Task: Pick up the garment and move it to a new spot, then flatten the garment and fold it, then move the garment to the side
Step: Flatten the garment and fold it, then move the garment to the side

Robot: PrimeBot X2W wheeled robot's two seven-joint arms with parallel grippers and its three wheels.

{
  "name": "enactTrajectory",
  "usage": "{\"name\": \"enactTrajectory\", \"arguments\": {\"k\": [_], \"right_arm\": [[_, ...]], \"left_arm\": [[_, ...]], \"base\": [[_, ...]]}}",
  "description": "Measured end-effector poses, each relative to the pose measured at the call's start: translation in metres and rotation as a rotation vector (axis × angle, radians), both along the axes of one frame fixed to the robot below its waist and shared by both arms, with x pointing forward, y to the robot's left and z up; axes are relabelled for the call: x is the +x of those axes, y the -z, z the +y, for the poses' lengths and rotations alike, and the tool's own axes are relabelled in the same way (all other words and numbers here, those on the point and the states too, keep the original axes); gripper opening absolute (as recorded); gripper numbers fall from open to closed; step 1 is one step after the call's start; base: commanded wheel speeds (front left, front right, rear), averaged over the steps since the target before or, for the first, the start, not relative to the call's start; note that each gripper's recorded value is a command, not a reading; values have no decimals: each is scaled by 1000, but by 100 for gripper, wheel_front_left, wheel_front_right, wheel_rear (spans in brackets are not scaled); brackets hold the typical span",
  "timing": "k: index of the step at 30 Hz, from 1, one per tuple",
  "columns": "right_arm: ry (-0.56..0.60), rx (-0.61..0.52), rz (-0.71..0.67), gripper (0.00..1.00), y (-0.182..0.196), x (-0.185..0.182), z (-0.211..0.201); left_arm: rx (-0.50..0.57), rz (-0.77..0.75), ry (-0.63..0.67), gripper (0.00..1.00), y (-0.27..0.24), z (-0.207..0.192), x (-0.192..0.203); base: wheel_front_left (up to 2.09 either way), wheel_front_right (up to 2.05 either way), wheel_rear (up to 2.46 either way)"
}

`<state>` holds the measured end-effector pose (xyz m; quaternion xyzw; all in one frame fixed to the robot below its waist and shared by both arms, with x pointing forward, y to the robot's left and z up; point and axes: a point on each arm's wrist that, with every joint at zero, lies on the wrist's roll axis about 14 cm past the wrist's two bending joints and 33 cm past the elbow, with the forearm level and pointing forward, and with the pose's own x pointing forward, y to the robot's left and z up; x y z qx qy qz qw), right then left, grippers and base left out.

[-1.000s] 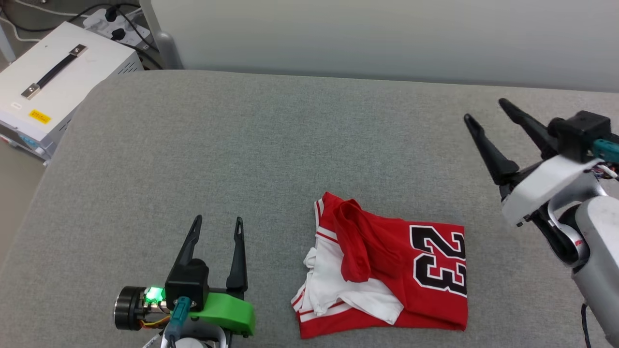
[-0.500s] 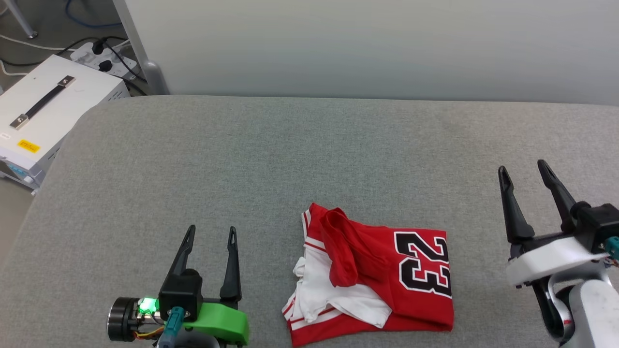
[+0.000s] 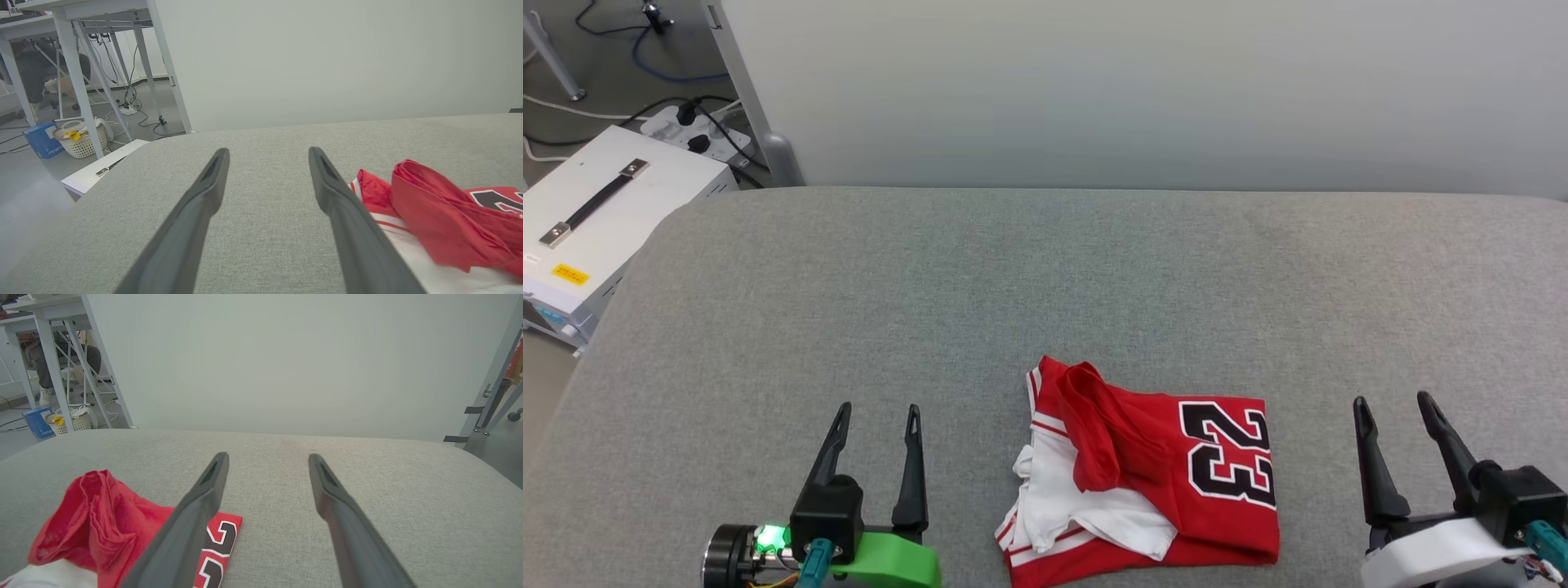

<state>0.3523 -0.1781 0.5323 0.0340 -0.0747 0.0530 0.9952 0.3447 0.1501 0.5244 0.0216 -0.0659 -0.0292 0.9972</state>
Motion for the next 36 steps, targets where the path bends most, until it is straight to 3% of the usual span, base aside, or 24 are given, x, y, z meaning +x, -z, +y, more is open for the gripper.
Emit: {"name": "enactTrajectory", "arguments": {"k": [22, 31, 36], "right_arm": [[-4, -19, 49, 100, 16, -11, 5], [-7, -162, -135, 100, -50, 28, -21], [-100, -253, -93, 100, -72, 60, -12]], "left_arm": [[1, 33, -6, 100, 10, 2, -4], [-1, 49, -8, 100, 15, 3, -2], [-2, 61, -11, 100, 19, 4, 1]], "base": [[0, 0, 0], [0, 0, 0], [0, 0, 0]]}}
